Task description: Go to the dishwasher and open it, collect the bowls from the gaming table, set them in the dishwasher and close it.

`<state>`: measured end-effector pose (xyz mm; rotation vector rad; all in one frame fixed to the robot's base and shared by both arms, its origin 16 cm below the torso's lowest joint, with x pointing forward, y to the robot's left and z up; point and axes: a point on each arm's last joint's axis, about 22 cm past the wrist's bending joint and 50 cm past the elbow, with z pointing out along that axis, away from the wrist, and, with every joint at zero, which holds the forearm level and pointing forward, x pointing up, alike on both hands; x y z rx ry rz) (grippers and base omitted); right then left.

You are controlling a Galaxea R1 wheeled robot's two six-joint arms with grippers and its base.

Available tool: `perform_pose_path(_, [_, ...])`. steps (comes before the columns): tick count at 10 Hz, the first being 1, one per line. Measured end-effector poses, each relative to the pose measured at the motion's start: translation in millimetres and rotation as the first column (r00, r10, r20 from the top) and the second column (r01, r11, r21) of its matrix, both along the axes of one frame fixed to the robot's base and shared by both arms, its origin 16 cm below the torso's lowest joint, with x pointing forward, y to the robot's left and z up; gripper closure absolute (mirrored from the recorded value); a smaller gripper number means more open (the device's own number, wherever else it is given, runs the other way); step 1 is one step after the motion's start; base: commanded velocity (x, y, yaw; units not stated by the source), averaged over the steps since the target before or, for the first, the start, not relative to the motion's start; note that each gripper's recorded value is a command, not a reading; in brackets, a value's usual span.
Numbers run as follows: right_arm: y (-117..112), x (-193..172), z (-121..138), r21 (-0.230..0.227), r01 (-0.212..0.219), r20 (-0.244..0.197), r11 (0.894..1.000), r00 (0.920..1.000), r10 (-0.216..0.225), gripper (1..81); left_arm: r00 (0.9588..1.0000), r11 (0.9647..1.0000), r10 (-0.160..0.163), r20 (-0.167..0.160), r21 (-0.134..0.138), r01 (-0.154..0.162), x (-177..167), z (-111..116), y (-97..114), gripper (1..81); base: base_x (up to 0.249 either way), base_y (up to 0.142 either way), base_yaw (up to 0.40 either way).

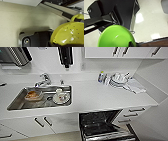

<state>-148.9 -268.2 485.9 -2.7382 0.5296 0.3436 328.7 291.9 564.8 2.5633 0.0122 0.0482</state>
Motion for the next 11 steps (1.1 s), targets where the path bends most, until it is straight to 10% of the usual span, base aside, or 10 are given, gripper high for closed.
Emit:
perform_pose_path(6, [0, 1, 0, 0.0, 0.001, -0.001, 1.0, 1.0, -0.001, 81.1, 0.9943, 0.9949, -0.101, 0.035, 0.0, 0.101, 118, 65, -29, 81.1, 0.0, 0.0, 0.0])
perform_pose_path(11, [10, 6, -2, 0.01, 0.006, 0.005, 1.0, 1.0, -0.006, 81.1, 0.9786, 0.9735, -0.204, 0.027, -0.1, 0.206, 126, 67, -129, 81.1, 0.0, 0.0, 0.0])
